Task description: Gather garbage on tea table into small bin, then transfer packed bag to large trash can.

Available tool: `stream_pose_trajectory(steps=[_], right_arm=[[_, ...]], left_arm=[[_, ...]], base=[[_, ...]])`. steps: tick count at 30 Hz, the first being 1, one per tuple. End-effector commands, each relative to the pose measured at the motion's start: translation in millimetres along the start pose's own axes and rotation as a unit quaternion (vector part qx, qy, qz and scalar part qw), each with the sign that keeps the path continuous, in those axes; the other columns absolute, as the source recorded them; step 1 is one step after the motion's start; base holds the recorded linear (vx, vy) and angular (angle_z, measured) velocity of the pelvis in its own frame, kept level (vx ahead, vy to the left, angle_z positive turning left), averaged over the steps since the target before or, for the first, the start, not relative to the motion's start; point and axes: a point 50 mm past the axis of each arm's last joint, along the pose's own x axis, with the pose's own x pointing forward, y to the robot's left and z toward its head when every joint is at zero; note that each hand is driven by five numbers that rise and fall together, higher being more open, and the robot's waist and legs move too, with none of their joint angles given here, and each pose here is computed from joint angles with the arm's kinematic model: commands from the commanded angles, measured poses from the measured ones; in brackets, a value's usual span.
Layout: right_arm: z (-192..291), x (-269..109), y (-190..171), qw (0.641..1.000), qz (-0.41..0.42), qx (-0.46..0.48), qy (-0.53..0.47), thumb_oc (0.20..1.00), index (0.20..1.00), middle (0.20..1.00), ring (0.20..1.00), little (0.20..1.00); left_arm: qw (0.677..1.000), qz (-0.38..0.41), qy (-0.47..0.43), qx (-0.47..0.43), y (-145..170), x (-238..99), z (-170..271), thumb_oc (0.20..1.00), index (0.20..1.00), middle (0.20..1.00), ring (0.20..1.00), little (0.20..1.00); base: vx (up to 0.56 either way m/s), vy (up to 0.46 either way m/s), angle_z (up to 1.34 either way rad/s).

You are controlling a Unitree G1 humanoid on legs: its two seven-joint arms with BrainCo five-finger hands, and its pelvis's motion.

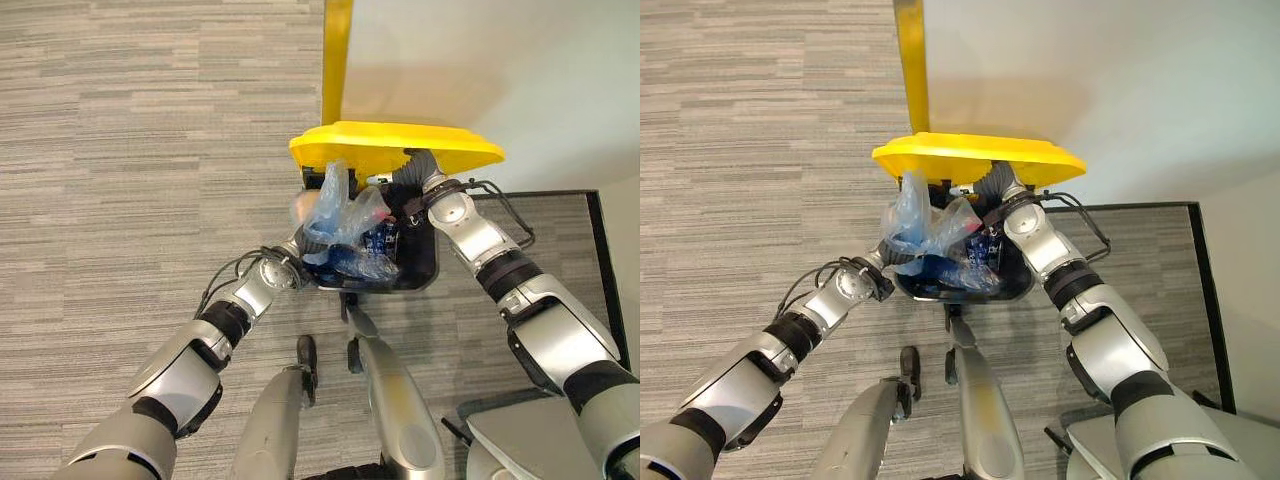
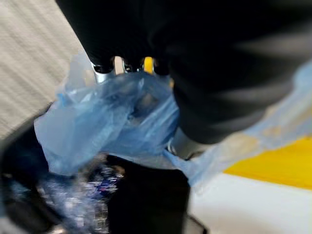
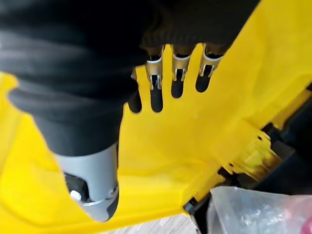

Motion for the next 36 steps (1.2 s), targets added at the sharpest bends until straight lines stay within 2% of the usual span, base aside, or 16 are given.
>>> stream_pose_trajectory(steps=[1,2,3,4,8,14,20,28,30,36], right_arm=[[36.7,4.4,-3.4,0.996,-0.018,0.023,-0.08,1.0,1.0,1.0,1.0,1.0],[38.7,3.3,-0.9,0.996,-0.015,0.027,-0.086,1.0,1.0,1.0,1.0,1.0],[41.5,2.4,1.6,0.995,-0.012,0.029,-0.093,1.0,1.0,1.0,1.0,1.0],[41.8,1.2,4.4,0.995,-0.006,0.029,-0.096,1.0,1.0,1.0,1.0,1.0],[43.7,-4.4,12.8,0.993,0.014,0.037,-0.11,1.0,1.0,1.0,1.0,1.0],[27.6,-13.5,18.2,0.994,0.034,0.045,-0.093,1.0,1.0,1.0,1.0,1.0],[-11.3,-35.5,28.3,0.996,0.059,0.059,-0.044,1.0,1.0,1.0,1.0,1.0],[-79.4,-88.8,35.1,0.992,0.062,0.089,0.057,1.0,1.0,1.0,1.0,1.0],[-106.1,-115.0,30.8,0.989,0.049,0.099,0.102,1.0,1.0,1.0,1.0,1.0],[-142.8,-162.3,22.0,0.979,0.025,0.107,0.172,1.0,1.0,1.0,1.0,1.0]], left_arm=[[0.999,0.033,-0.005,0.006,-2.3,-6.8,-6.7,0.2,0.2,0.2,0.2,0.2],[0.999,0.04,0.01,0.012,-0.4,-8.1,-13.8,0.2,0.2,0.2,0.2,0.2],[0.998,0.046,0.025,0.019,1.8,-9.4,-20.2,0.492,0.492,0.492,0.492,0.492],[0.998,0.051,0.04,0.022,3.1,-11.2,-26.7,1.0,1.0,1.0,1.0,1.0],[0.995,0.053,0.078,0.045,4.6,-25.1,-51.3,1.0,1.0,1.0,1.0,1.0],[0.995,0.048,0.087,-0.006,-7.1,-36.9,-62.3,1.0,1.0,1.0,1.0,1.0],[0.993,0.055,0.09,-0.055,-13.4,-56.3,-74.1,1.0,1.0,1.0,1.0,1.0],[0.971,0.094,0.144,-0.166,-12.9,-114.8,-116.6,1.0,1.0,1.0,1.0,1.0],[0.957,0.109,0.185,-0.193,-14.9,-143.8,-138.0,1.0,1.0,1.0,1.0,1.0],[0.938,0.14,0.235,-0.214,-11.3,-182.9,-160.6,1.0,1.0,1.0,1.0,1.0]], base=[[0.01,0.006,-0.09],[0.02,0.001,-0.17],[0.01,-0.005,-0.21],[0.03,-0.008,-0.2],[0.04,0.005,-0.12],[0.02,0.011,-0.13],[0.0,-0.017,0.08],[-0.04,-0.005,0.01],[-0.04,0.052,0.09],[-0.13,0.033,0.06]])
